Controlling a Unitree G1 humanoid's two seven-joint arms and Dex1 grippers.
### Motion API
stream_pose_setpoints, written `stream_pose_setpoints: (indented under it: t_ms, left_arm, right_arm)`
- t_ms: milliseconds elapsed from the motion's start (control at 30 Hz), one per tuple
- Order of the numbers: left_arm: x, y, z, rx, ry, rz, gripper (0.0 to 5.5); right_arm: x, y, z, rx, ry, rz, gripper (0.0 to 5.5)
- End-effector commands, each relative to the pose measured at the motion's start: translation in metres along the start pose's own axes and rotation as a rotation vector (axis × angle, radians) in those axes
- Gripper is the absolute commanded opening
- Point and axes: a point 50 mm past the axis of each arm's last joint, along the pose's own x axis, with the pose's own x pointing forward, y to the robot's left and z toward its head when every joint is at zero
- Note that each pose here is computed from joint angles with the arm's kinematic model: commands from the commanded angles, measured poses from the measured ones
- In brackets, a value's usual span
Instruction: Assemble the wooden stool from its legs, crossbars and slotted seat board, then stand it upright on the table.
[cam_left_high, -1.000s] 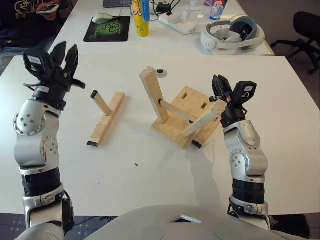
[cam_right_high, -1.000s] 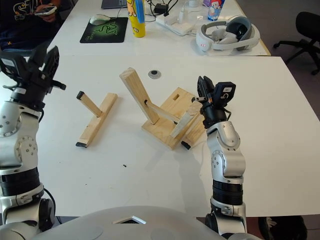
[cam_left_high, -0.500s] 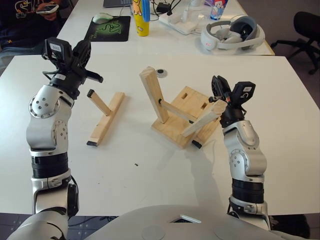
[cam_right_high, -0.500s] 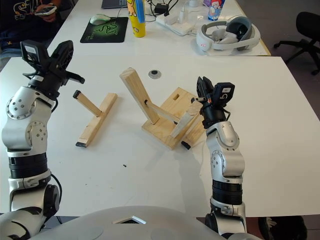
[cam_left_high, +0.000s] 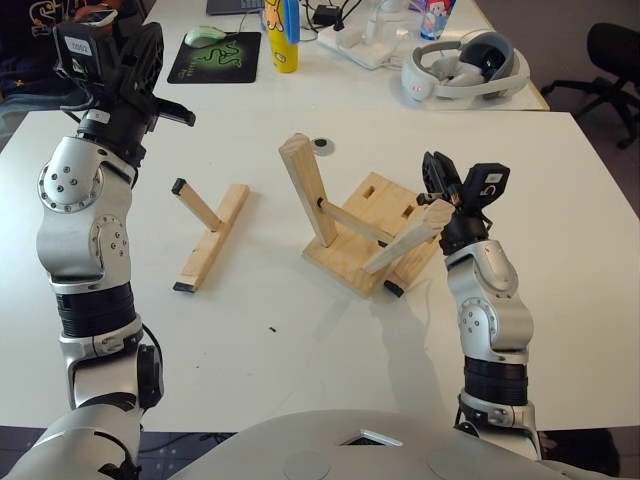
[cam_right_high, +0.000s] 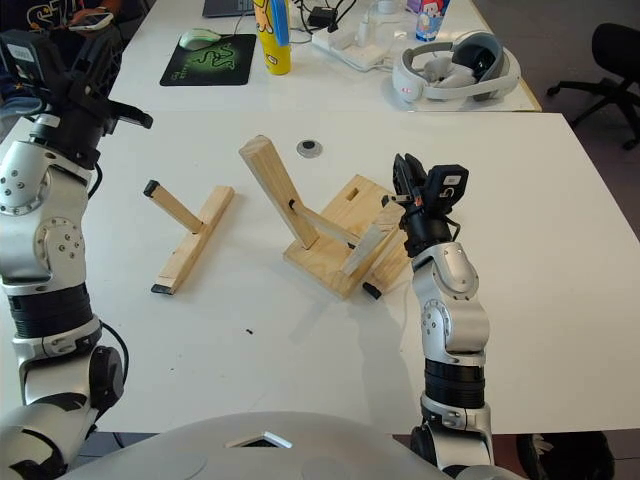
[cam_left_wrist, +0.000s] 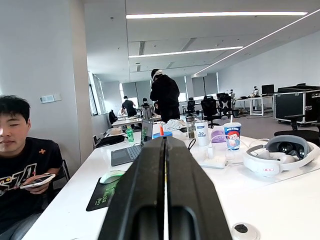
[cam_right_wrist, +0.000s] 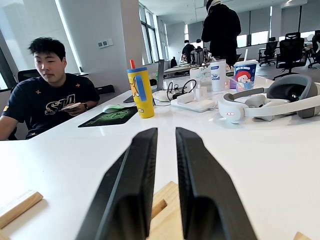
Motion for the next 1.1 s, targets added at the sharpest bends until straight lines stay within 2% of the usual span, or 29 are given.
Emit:
stream_pose_setpoints:
  t_ms: [33, 100, 167, 467, 600, 767, 867, 967, 1100]
  left_arm:
    - [-0.035, -0.01, -0.083, -0.066, 0.289, -0.001, 0.03]
    - [-0.052, -0.019, -0.109, -0.094, 0.371, 0.006, 0.03]
    - [-0.052, -0.029, -0.106, -0.113, 0.341, -0.004, 0.03]
    - [-0.009, -0.007, -0.017, -0.052, 0.027, 0.035, 0.03]
    - [-0.006, -0.003, 0.017, -0.049, -0.07, 0.039, 0.03]
    - [-0.022, 0.01, 0.05, -0.137, -0.147, 0.026, 0.03]
    - [-0.044, 0.02, 0.044, -0.26, -0.076, -0.024, 0.59]
    - [-0.068, 0.042, 0.031, -0.34, 0.034, 0.027, 1.14]
    - [-0.108, 0.043, -0.002, -0.339, 0.299, -0.029, 1.78]
  right_arm:
    - [0.004, -0.001, 0.003, 0.001, -0.005, 0.007, 0.67]
    - [0.005, -0.001, 0.002, 0.008, -0.002, 0.011, 0.67]
    - [0.005, -0.001, 0.002, 0.01, -0.001, 0.017, 0.67]
    - [0.002, -0.001, 0.002, 0.012, -0.003, 0.008, 0.67]
    - [0.001, -0.002, 0.0, 0.009, -0.001, 0.006, 0.67]
    - [-0.002, -0.004, 0.001, 0.002, -0.002, -0.003, 0.67]
    - [-0.004, -0.009, 0.003, -0.004, -0.004, -0.02, 0.67]
    - [-0.004, -0.013, 0.005, -0.01, -0.009, -0.034, 0.67]
    - [0.0, -0.017, 0.011, -0.019, -0.026, -0.043, 0.67]
